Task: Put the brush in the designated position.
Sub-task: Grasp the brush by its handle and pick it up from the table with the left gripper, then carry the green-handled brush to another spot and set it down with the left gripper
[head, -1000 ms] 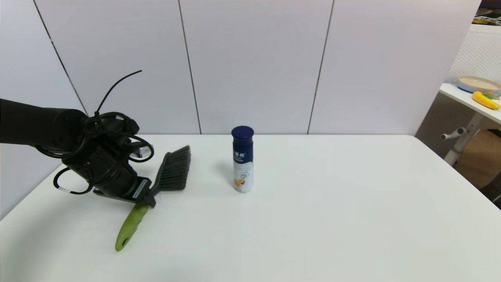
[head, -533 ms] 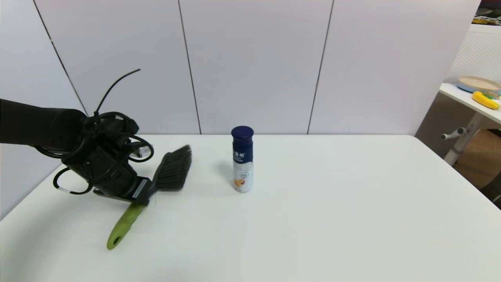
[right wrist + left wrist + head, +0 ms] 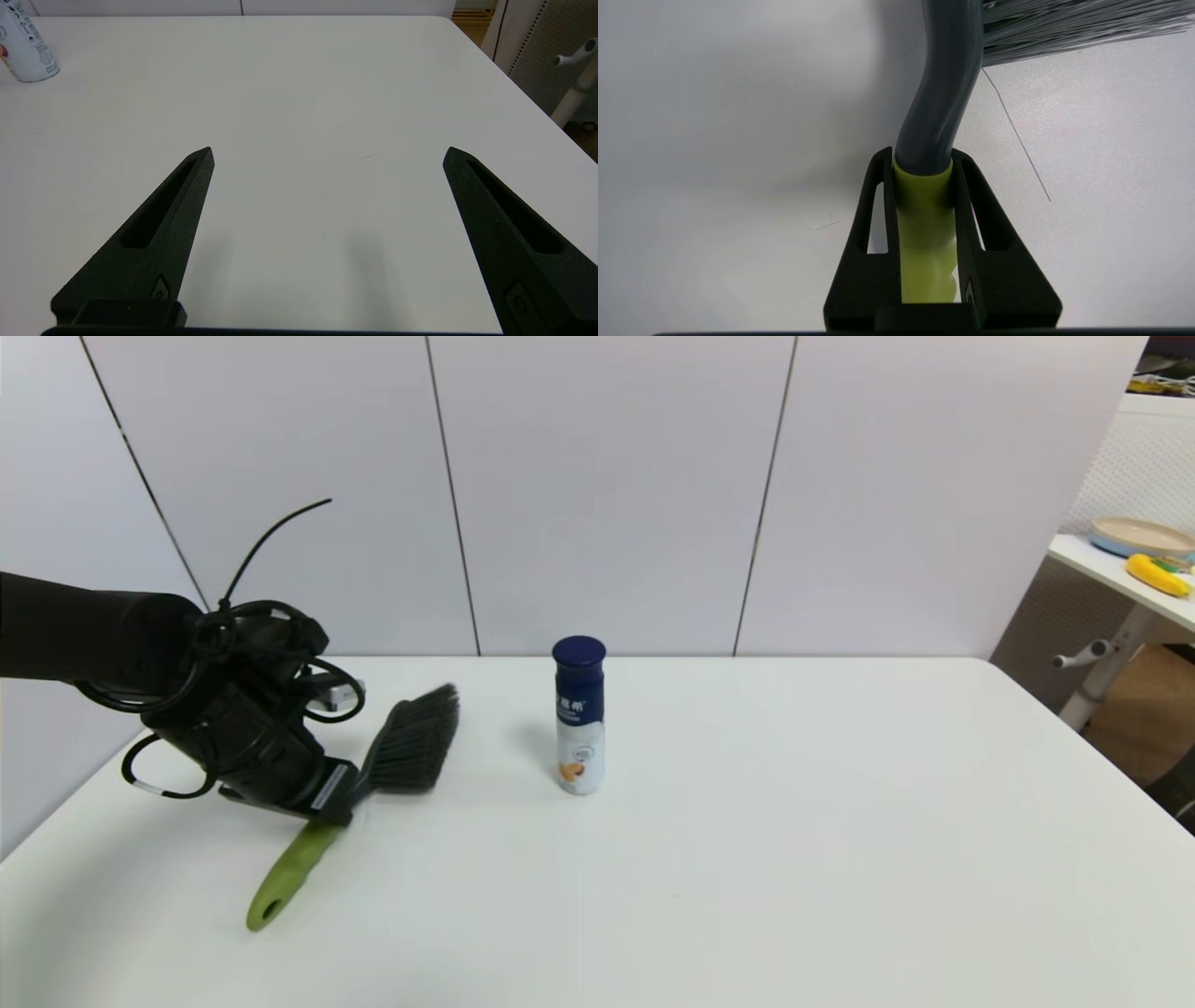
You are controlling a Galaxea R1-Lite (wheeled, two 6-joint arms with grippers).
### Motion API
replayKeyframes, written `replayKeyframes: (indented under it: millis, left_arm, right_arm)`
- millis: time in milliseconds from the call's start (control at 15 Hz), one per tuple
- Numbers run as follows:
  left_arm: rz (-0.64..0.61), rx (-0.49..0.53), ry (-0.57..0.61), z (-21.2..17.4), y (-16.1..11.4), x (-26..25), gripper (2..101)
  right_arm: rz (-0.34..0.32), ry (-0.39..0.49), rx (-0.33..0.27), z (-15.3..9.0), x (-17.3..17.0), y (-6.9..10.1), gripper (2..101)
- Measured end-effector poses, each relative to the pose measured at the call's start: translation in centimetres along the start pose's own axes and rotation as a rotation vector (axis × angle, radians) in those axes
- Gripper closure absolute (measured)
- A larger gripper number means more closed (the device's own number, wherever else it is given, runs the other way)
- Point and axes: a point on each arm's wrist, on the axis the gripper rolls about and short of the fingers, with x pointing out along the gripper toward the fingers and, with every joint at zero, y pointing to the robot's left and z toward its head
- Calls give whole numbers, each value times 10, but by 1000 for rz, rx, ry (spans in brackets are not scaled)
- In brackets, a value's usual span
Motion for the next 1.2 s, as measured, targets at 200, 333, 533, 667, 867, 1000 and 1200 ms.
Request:
replayKeyframes:
  millis: [200, 333, 533, 667, 867, 1000, 1200]
  left_arm:
    - [6, 4, -37, 1, -1, -18, 828]
    - [9, 7, -48, 2, -3, -39, 828]
    - [18, 18, -86, 1, -5, -72, 828]
    - [28, 31, -140, -1, -7, -88, 828]
    - [39, 35, -197, -4, -8, -106, 828]
    - [50, 51, -241, -4, -9, -117, 828]
    - [79, 153, -321, 5, -8, -128, 828]
  right_arm:
    - [0, 0, 0, 0, 0, 0, 52]
    - [0, 0, 0, 0, 0, 0, 52]
    - [0, 0, 0, 0, 0, 0, 52]
    - [0, 0, 0, 0, 0, 0, 52]
    - [0, 0, 0, 0, 0, 0, 52]
    - [0, 0, 0, 0, 0, 0, 52]
    - [0, 0, 0, 0, 0, 0, 52]
